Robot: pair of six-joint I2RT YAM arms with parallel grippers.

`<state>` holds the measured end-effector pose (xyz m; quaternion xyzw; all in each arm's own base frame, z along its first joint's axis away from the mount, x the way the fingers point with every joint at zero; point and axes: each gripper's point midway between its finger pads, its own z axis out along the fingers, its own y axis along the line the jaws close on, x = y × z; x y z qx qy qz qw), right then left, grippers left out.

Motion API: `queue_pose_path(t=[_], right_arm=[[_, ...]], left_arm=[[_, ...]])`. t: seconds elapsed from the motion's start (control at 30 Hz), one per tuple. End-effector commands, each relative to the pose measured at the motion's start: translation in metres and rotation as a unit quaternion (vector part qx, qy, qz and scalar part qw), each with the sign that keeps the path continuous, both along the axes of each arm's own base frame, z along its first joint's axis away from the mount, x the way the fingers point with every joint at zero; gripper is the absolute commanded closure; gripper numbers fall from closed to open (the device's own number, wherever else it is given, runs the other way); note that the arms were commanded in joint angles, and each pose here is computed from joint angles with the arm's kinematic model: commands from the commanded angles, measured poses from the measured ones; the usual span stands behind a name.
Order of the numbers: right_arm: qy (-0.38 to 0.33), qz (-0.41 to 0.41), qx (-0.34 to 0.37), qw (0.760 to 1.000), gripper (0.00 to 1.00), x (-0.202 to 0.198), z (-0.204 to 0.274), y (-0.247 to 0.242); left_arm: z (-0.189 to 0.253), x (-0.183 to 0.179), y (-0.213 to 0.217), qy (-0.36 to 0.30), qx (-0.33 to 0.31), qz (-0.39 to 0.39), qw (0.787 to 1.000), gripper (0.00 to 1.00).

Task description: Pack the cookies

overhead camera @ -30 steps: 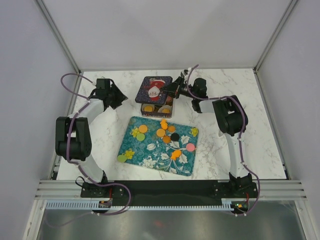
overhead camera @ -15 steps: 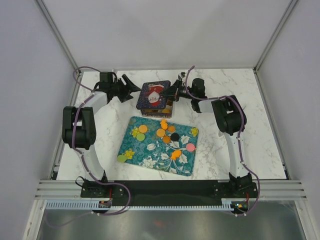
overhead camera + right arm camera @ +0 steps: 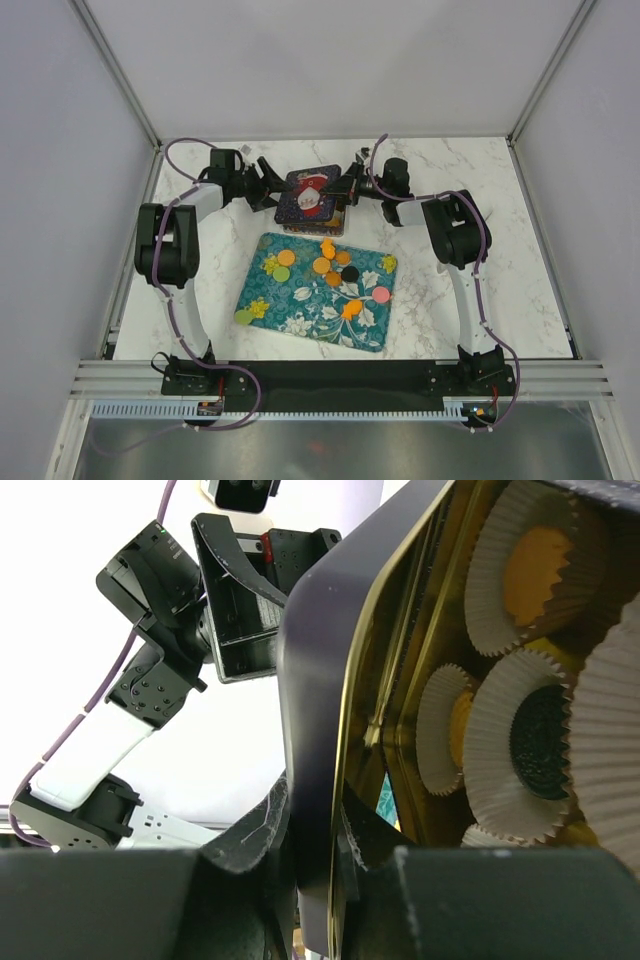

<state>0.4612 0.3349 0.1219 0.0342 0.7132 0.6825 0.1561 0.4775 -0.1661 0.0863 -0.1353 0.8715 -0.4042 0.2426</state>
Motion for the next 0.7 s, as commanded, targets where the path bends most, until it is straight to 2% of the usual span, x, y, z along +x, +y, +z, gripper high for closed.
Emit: queue_pose_path(t=[0.0,0.5,0.67], right_arm=[[-0.036,-0.001,0.005,0.999,0.86,0.006,0.007,-0.003],[-0.022,-0.019,0.001,1.000,0.57,0.007,0.003,-0.022],[-0.015,-0.027,-0.002,1.000,0.52,0.005,0.002,-0.032]], left_arm=[[0.013,0.006,-0.012,-0.031,-0.011,-0.034,0.999,0.21],[0.012,0.003,-0.019,-0.023,0.003,-0.045,0.999,0.25],[0.012,0.002,-0.022,-0.024,0.005,-0.051,0.998,0.25]])
